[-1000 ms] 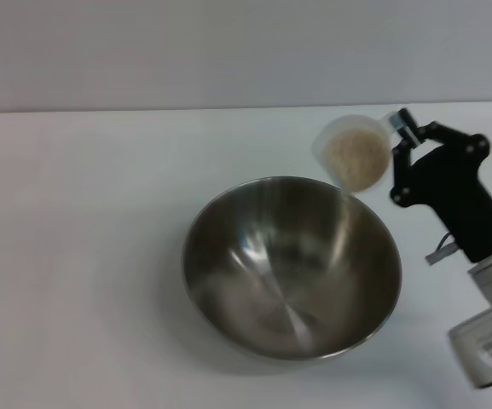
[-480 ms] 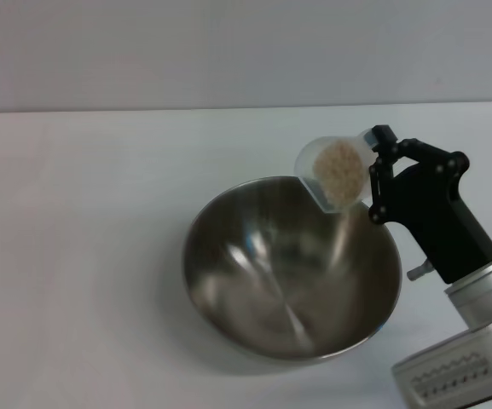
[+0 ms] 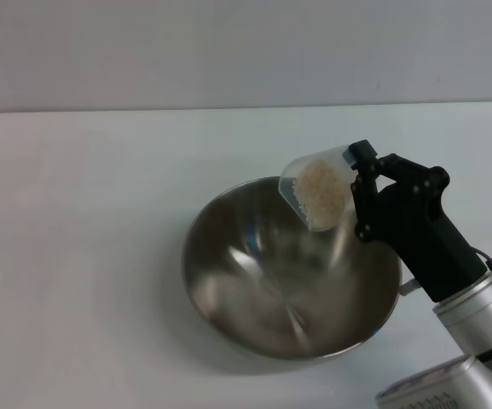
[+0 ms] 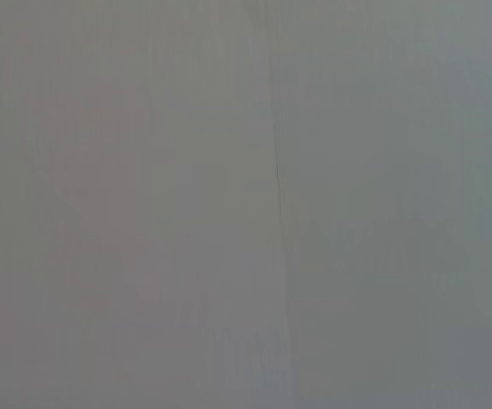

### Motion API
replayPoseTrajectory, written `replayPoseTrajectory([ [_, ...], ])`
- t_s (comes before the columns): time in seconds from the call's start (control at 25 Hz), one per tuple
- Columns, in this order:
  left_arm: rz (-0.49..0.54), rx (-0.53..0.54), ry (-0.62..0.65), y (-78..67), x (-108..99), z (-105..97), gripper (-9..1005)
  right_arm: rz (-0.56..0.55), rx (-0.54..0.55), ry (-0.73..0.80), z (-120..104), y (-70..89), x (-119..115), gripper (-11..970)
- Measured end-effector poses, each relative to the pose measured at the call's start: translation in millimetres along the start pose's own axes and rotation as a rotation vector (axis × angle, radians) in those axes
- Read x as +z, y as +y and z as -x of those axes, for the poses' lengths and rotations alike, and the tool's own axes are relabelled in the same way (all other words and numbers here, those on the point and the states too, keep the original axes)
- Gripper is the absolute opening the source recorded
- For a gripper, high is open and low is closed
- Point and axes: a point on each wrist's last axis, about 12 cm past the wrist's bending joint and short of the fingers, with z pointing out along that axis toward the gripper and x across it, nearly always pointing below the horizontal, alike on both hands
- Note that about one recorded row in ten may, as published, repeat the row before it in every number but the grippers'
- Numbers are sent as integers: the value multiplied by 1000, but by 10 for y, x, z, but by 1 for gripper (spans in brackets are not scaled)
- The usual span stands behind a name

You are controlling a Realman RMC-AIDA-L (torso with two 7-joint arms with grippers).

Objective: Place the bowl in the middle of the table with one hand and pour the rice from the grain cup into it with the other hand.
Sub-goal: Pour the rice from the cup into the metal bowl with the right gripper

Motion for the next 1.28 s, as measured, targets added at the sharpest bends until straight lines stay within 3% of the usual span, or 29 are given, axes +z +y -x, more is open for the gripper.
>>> replayPoseTrajectory([
  [0.8, 2, -2, -1, 1, 1, 1, 857, 23, -338, -39, 76, 47, -85, 14],
  [1.12, 3, -2, -2, 1, 3, 3, 857, 39, -374, -40, 75, 68, -83, 15],
  [1.28, 3, -3, -3, -1, 6, 4, 857, 58, -446, -41, 72, 93, -84, 16],
])
